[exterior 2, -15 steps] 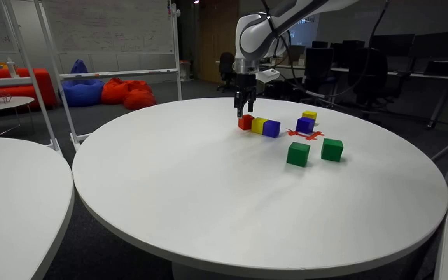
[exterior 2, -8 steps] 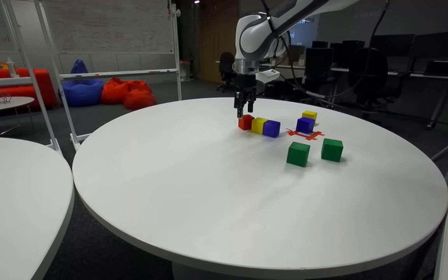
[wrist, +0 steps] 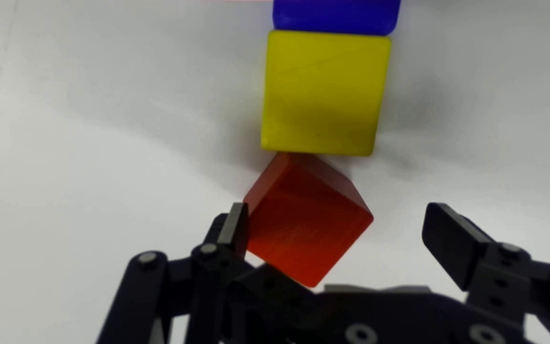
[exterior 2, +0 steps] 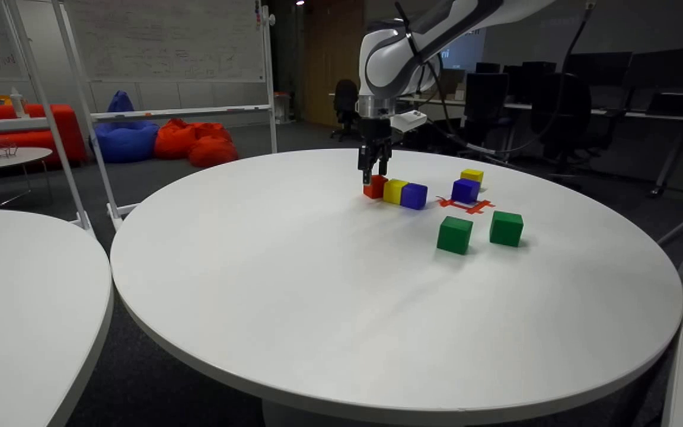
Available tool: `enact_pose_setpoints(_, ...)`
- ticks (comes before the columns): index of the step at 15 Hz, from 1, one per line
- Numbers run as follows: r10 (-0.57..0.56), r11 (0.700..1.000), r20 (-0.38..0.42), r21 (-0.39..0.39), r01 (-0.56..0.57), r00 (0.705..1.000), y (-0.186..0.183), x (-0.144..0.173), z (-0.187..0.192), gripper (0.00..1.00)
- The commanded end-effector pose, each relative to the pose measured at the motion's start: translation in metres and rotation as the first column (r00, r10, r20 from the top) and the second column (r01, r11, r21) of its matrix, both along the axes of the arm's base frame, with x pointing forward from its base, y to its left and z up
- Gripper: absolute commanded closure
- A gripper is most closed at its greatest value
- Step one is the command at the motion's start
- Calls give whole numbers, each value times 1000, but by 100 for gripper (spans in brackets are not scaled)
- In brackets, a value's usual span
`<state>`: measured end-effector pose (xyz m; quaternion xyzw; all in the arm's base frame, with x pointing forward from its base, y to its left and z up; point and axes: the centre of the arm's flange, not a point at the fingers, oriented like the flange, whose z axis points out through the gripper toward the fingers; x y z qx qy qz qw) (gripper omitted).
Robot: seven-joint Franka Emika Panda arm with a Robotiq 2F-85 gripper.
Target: Pick up the red object and put it at the center of the table
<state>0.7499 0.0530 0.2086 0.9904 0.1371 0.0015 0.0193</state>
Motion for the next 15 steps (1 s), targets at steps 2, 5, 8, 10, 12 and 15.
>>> enact_pose_setpoints(2, 28, 1000, 2, -6, -28, 1000, 0, 6, 0, 0)
enact_pose_setpoints(5, 28, 1000, 0, -14, -28, 1000, 2, 8, 1, 0)
enact_pose_setpoints(8, 7, 1000, 5, 0, -7, 1000, 2, 1, 2, 0)
enact_pose_setpoints(10, 5, 1000, 5, 0, -5, 1000, 2, 1, 2, 0)
enact_pose_setpoints(12, 5, 1000, 5, 0, -5, 1000, 2, 1, 2, 0)
enact_pose_setpoints(15, 3, 1000, 4, 4, -3, 1000, -1, 1, 2, 0)
